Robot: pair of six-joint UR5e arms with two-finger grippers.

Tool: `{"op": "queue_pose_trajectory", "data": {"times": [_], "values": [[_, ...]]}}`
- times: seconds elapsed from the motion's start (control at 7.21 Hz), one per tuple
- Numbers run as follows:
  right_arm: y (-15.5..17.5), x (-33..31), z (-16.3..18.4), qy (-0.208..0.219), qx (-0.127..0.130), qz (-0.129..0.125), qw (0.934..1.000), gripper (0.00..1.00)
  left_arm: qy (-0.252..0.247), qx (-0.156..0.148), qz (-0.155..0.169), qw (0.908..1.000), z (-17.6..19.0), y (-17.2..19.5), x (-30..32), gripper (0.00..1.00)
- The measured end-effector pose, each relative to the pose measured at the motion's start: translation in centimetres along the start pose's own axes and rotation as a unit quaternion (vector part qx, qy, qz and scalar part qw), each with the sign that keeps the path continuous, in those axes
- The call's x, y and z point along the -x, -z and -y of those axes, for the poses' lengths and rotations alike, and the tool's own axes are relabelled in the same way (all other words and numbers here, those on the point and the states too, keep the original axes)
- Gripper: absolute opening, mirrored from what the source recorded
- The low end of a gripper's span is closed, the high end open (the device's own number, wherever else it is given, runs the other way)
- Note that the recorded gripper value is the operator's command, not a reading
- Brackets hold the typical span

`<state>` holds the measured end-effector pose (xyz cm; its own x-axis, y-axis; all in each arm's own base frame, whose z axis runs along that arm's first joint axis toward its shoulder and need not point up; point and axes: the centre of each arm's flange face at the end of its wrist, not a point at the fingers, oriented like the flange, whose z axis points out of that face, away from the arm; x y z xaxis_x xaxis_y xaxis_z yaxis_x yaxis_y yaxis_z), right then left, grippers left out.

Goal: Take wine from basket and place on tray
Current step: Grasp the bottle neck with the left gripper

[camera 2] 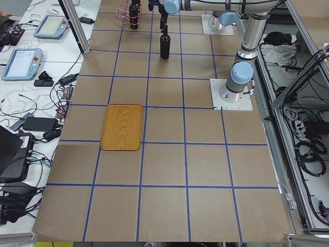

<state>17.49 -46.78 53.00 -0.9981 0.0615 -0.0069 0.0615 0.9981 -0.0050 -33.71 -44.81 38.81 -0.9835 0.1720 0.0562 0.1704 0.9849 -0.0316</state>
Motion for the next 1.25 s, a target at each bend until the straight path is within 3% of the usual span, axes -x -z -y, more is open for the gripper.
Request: {"op": "queue_pose_trajectory", "data": {"times": [0.28, 0.42, 0.55, 0.83, 1.25], "values": [[0.02, -0.01, -0.04, 0.000, 0.000, 0.000, 1.0000, 1.00, -0.005, 0.001, 0.000, 1.0000, 0.04, -0.15, 0.00, 0.71], [0.03, 0.00, -0.03, 0.001, 0.000, 0.000, 1.0000, 1.00, -0.005, 0.003, 0.001, 1.0000, 0.02, -0.24, 0.01, 0.65], [0.03, -0.01, -0.03, 0.001, 0.000, 0.000, 1.0000, 1.00, -0.005, 0.006, 0.001, 1.0000, -0.05, -0.40, 0.04, 0.47], [0.04, -0.02, -0.02, 0.001, -0.001, -0.001, 1.0000, 1.00, -0.004, 0.011, 0.003, 0.9999, -0.23, -0.79, 0.12, 0.00], [0.08, -0.01, 0.01, 0.001, -0.003, 0.000, 1.0000, 1.00, -0.001, 0.016, 0.005, 0.9999, -0.25, -0.68, 0.33, 0.00]]}}
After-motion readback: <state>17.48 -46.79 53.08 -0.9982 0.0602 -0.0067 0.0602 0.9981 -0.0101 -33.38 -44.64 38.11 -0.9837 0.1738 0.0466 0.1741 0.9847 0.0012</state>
